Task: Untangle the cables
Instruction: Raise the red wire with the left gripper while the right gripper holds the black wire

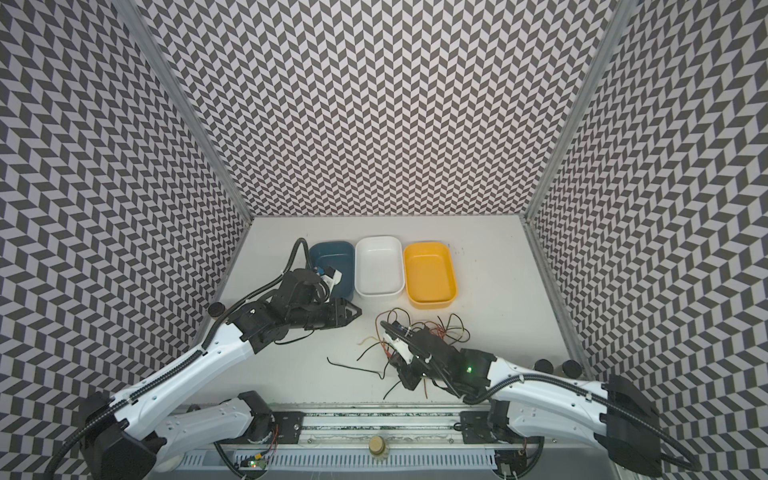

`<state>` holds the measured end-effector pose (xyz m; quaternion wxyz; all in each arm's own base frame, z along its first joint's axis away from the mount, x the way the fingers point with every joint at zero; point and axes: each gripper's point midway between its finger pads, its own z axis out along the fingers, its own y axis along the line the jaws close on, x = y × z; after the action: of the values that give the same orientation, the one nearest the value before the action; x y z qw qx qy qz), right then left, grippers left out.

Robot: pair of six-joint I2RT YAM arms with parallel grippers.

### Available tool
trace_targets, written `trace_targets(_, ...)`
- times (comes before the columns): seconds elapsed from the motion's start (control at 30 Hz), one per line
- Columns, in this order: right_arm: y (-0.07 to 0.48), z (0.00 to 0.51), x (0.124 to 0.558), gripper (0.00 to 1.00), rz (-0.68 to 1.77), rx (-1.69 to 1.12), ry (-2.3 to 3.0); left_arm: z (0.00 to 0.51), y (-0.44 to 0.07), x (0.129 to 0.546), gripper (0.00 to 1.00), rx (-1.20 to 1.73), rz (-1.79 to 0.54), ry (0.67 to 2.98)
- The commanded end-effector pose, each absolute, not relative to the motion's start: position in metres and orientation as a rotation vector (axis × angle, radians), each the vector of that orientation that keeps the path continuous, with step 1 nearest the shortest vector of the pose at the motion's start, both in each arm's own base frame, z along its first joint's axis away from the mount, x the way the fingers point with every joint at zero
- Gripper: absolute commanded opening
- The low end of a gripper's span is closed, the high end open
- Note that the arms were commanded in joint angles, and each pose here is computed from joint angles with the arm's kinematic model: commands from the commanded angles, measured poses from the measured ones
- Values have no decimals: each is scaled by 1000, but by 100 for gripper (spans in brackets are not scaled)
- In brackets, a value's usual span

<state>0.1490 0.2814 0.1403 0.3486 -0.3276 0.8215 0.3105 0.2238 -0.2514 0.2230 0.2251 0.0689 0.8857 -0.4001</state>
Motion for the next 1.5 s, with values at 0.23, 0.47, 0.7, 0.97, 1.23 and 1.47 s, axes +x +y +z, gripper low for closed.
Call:
trace_targets(0.23,281,171,153,0,806,-833,2034,233,-271,205,61,224,-1328,2371)
trace_targets(0.47,292,166,151,0,816,-886,2074,232,-299,178,67,287,-1375,2380)
trace_targets(0.7,292,171,153,0,817,-874,2058,209,-315,167,61,356,-1244,2474)
trace_targets(0.97,291,176,150,0,845,-871,2029,195,-313,175,38,306,-1182,2511)
trace_targets(1.23,292,171,143,0,887,-891,2024,191,-316,180,25,279,-1167,2519)
trace_targets(1.47,293,168,142,0,892,-897,2026,193,-321,183,21,274,-1181,2511)
